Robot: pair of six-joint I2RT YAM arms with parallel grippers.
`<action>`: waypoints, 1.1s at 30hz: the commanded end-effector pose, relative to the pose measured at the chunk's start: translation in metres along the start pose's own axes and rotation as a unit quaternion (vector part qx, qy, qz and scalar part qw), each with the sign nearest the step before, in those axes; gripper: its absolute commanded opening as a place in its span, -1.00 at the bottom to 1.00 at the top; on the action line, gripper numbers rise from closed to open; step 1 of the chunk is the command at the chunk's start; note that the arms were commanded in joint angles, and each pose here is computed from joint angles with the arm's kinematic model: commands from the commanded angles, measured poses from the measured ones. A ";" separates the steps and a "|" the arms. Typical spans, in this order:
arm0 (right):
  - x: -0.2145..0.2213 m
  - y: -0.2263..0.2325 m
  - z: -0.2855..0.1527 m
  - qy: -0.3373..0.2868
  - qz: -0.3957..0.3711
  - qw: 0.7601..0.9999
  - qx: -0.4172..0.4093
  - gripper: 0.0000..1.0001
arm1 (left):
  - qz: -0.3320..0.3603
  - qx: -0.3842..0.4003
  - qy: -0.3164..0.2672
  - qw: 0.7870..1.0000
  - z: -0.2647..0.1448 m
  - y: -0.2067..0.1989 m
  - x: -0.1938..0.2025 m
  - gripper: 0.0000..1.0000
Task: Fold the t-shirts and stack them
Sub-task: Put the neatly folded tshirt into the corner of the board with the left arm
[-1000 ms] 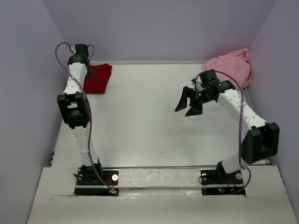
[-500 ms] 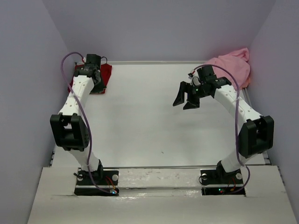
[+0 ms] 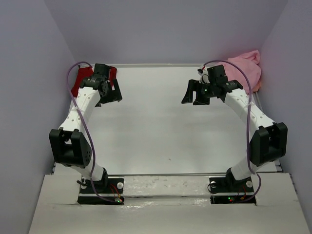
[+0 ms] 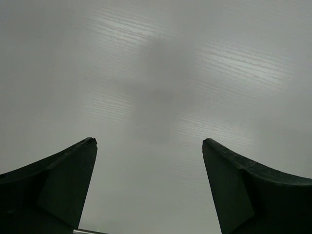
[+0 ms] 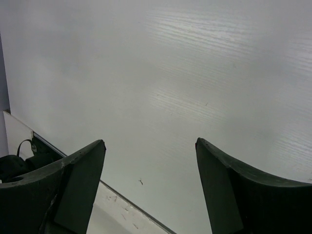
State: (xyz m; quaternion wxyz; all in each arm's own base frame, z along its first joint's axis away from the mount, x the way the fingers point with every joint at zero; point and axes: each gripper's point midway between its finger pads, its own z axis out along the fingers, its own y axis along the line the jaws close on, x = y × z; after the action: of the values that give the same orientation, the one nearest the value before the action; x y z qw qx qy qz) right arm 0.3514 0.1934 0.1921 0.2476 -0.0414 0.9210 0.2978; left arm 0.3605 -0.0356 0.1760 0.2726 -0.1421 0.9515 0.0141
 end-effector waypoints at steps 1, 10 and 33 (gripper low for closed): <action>-0.042 0.018 -0.024 -0.084 -0.043 0.995 -0.011 0.61 | -0.003 0.020 -0.039 0.999 -0.018 -0.003 -0.012 0.98; -0.042 0.016 -0.023 -0.085 -0.044 0.995 -0.005 0.60 | 0.011 0.026 -0.029 0.999 -0.006 -0.006 -0.008 0.98; -0.040 0.023 -0.034 -0.099 -0.066 0.993 -0.019 0.54 | 0.009 -0.013 -0.062 0.998 -0.023 0.009 -0.025 0.98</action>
State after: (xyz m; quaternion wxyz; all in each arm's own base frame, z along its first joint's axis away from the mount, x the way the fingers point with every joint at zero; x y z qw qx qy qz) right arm 0.3604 0.1899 0.2164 0.3001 -0.0546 0.9067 0.2911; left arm 0.3673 -0.0274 0.1814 0.2988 -0.1335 0.9443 0.0335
